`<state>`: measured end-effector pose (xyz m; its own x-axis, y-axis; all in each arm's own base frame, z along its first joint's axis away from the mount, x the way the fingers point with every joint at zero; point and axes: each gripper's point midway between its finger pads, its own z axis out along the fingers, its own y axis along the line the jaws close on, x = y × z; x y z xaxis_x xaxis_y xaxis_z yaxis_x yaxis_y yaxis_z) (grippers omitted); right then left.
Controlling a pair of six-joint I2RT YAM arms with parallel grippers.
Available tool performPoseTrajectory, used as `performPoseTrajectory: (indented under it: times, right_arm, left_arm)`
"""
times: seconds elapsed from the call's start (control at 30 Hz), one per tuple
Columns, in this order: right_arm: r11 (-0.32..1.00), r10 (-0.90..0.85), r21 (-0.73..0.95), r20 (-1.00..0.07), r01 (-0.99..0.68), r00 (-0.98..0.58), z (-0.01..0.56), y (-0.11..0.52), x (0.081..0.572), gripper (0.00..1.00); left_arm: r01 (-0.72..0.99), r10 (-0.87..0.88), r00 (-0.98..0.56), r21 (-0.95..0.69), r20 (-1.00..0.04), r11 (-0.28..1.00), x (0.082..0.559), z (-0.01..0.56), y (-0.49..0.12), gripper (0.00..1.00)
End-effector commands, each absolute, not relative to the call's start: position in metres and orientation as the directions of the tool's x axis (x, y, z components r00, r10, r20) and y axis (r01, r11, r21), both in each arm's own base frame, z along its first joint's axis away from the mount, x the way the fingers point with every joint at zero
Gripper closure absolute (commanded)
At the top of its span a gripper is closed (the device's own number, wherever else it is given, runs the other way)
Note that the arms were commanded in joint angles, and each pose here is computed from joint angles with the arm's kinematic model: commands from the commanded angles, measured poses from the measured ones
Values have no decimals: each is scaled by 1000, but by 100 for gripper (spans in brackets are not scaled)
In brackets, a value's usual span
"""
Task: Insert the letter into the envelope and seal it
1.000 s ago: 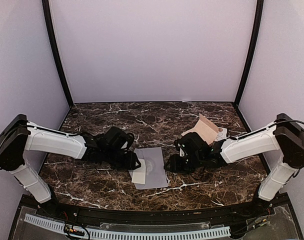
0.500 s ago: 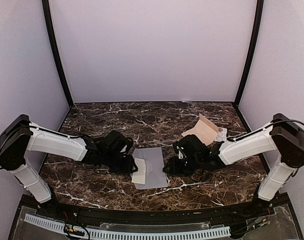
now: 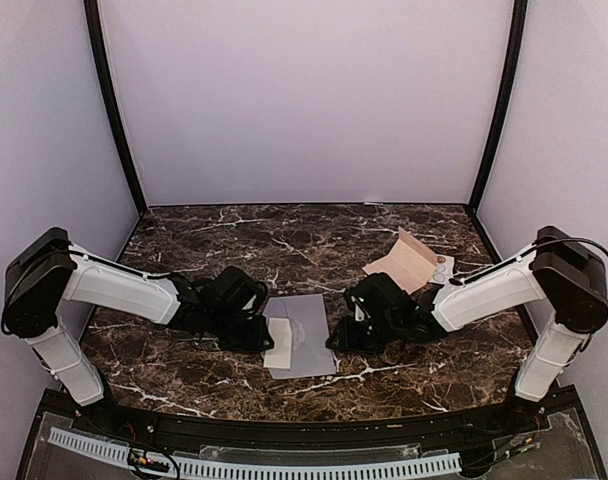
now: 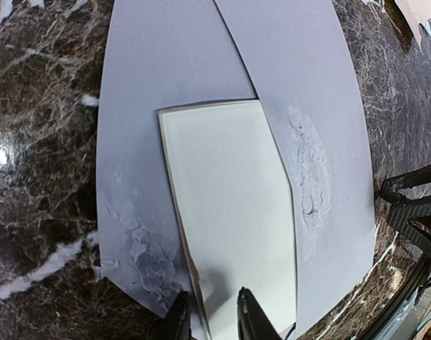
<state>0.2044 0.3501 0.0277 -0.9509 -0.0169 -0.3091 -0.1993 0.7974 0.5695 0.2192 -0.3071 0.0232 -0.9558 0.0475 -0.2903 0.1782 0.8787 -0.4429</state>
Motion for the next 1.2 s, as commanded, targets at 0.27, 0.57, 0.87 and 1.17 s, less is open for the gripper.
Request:
performPoseTrajectory:
  times: [0.27, 0.57, 0.87, 1.17]
  right_arm:
    - [782, -29, 588, -298, -207, -954, 21, 361, 199, 74]
    - [782, -35, 587, -293, -209, -955, 20, 364, 196, 77]
    - [785, -40, 584, -288, -209, -957, 18, 365, 195, 78]
    - [790, -43, 577, -285, -207, -958, 15, 365, 194, 78]
  left_arm:
    - [167, 50, -964, -447, -262, 879, 212, 13, -306, 83]
    - [168, 51, -966, -466, -254, 869, 211, 12, -309, 86]
    - [168, 50, -968, -488, -245, 856, 208, 12, -314, 89]
    - [171, 54, -972, -536, -227, 827, 202, 10, -331, 89]
